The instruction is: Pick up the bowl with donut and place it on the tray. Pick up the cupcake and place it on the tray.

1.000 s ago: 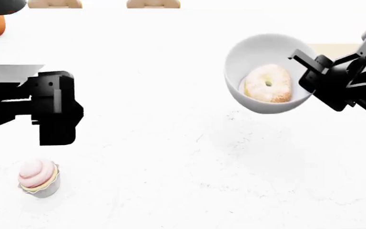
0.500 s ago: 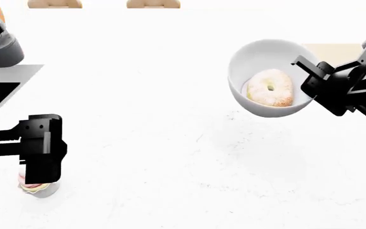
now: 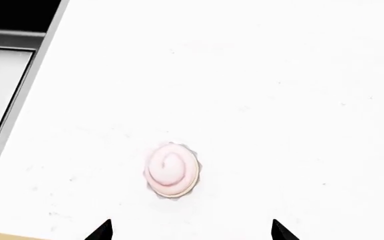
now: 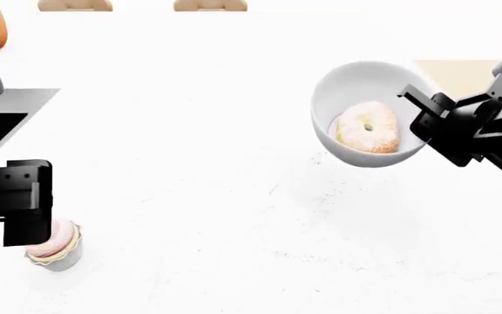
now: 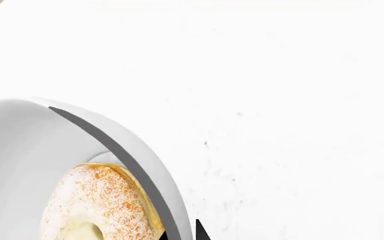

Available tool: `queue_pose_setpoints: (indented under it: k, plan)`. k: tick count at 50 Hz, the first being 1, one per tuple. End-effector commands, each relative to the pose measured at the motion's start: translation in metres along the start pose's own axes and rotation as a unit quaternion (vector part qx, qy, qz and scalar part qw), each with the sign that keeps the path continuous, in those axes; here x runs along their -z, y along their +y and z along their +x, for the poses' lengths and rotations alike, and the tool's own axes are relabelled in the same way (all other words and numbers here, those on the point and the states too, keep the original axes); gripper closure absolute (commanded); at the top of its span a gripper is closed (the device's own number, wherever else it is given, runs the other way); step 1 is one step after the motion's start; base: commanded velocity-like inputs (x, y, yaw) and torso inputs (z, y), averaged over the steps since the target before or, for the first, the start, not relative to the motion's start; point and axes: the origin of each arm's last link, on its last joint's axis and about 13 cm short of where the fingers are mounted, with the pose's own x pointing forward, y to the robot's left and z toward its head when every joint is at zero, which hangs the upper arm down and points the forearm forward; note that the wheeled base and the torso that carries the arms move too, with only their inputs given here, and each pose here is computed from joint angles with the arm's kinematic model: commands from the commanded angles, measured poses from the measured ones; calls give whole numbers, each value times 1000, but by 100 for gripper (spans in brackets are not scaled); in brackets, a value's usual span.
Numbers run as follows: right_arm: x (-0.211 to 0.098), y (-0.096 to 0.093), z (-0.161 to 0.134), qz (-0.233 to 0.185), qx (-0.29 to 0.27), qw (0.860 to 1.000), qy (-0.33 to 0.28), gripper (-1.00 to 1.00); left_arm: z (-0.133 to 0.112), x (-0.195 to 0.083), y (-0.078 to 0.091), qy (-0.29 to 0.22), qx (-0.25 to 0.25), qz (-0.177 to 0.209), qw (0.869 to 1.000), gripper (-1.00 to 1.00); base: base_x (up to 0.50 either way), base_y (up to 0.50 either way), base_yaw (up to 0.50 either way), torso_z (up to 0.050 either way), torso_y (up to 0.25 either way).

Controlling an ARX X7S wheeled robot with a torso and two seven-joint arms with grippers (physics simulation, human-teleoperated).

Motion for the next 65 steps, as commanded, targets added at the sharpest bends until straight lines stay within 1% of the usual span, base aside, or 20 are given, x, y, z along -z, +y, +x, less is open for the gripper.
queue_pose_setpoints:
  k: [1, 4, 8, 12, 16, 21, 23, 32, 36, 42, 49, 57, 65]
  plan:
    - [0, -1, -3, 6, -8, 1000, -6, 100, 4, 3, 4, -9, -18, 2, 1000, -100, 0, 0, 0, 0, 0]
    - [0, -1, -4, 6, -7, 1000, -7, 100, 2, 6, 3, 2, -6, 7, 1000, -100, 0, 0, 0, 0, 0]
    - [0, -2, -4, 6, -6, 1000, -8, 100, 5, 7, 3, 5, -6, 10, 1000, -100, 0, 0, 0, 0, 3]
    - [2, -3, -4, 6, -7, 1000, -6, 100, 12, 7, 3, -1, -5, 13, 1000, -100, 0, 0, 0, 0, 0]
    - [4, -3, -3, 6, -6, 1000, -4, 100, 24, 7, 2, -5, -2, 18, 1000, -100, 0, 0, 0, 0, 0]
    - [8, -2, -8, 5, -5, 1000, -2, 100, 34, 6, 5, -14, -11, 17, 1000, -100, 0, 0, 0, 0, 0]
    - [9, -2, -9, 5, -4, 1000, -2, 100, 36, 4, 6, -26, -17, 14, 999, -100, 0, 0, 0, 0, 0]
    - [11, -3, -11, 7, -3, 1000, -2, 100, 43, 13, 10, -11, -23, 14, 1000, -100, 0, 0, 0, 0, 1]
    - [9, -4, -10, 8, -4, 1000, -3, 100, 48, 20, 10, 0, -13, 14, 1000, -100, 0, 0, 0, 0, 0]
    - [8, -5, -5, 9, -5, 1000, -2, 100, 57, 25, 13, 4, -17, 10, 1000, -100, 0, 0, 0, 0, 0]
    - [8, -6, -5, 10, -6, 1000, -1, 100, 69, 25, 12, 1, -11, 10, 1000, -100, 0, 0, 0, 0, 0]
    - [10, -6, -7, 11, -6, 1000, -1, 100, 71, 27, 12, 2, -7, 11, 1000, -100, 0, 0, 0, 0, 1]
    - [11, -7, -6, 9, -3, 1000, 0, 100, 78, 33, 11, 12, 3, 10, 1000, -100, 0, 0, 0, 0, 0]
